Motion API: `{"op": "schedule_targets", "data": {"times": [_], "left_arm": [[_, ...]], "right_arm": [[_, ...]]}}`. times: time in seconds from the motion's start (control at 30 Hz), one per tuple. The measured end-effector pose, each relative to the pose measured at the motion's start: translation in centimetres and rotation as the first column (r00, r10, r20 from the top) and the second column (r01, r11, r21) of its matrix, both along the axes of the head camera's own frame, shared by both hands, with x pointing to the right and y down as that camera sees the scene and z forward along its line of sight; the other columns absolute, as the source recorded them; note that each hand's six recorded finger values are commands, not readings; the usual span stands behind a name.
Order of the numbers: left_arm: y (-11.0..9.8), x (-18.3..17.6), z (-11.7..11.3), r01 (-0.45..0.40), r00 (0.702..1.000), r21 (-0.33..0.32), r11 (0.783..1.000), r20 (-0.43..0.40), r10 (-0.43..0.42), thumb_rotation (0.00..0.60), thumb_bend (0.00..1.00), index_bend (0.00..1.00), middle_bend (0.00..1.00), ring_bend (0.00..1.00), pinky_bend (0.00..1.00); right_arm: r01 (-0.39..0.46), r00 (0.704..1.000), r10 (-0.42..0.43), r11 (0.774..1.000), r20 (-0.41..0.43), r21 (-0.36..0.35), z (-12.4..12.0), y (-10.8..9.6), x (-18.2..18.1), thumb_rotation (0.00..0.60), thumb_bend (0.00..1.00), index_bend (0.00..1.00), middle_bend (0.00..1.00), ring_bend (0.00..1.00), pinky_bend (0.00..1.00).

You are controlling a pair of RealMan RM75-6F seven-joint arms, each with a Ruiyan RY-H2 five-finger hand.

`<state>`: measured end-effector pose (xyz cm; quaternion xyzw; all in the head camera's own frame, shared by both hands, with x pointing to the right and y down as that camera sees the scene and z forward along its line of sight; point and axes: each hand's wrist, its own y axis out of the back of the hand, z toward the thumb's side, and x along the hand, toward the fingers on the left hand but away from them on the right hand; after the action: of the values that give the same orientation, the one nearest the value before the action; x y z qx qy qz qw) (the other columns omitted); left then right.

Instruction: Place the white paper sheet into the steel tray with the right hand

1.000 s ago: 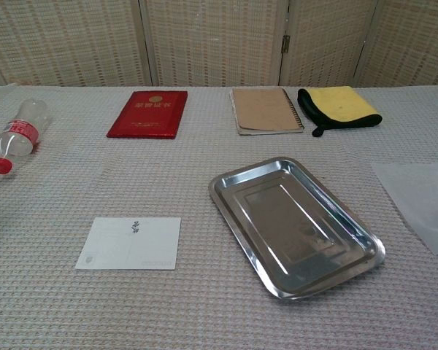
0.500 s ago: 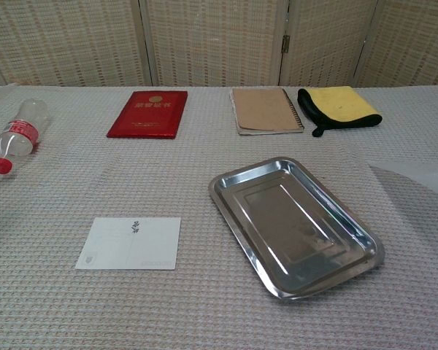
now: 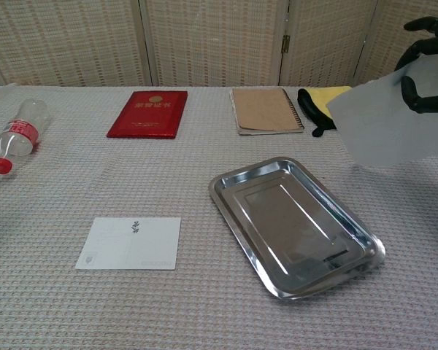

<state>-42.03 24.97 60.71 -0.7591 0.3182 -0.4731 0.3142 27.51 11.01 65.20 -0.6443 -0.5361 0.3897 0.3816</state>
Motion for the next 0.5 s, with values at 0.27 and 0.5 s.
{"op": "schedule_targets", "data": {"times": [0.27,0.5], "left_arm": [[-0.3,-0.3,0.0,0.014,1.0,-0.018,1.0,-0.014,-0.014,0.6,0.58,0.0,0.0,0.0,0.0],[-0.3,-0.3,0.0,0.014,1.0,-0.016,1.0,-0.011,-0.014,0.6,0.58,0.0,0.0,0.0,0.0]], "right_arm": [[0.026,0.988,-0.039,0.996,0.15,0.087,-1.4,-1.5,-5.6,0.6,0.63,0.57,0.12,0.07,0.0],[0.107,0.977,-0.121,0.99,0.176,0.091,-0.3,0.1,-6.6,0.6,0.63,0.57,0.12,0.08,0.0]]}}
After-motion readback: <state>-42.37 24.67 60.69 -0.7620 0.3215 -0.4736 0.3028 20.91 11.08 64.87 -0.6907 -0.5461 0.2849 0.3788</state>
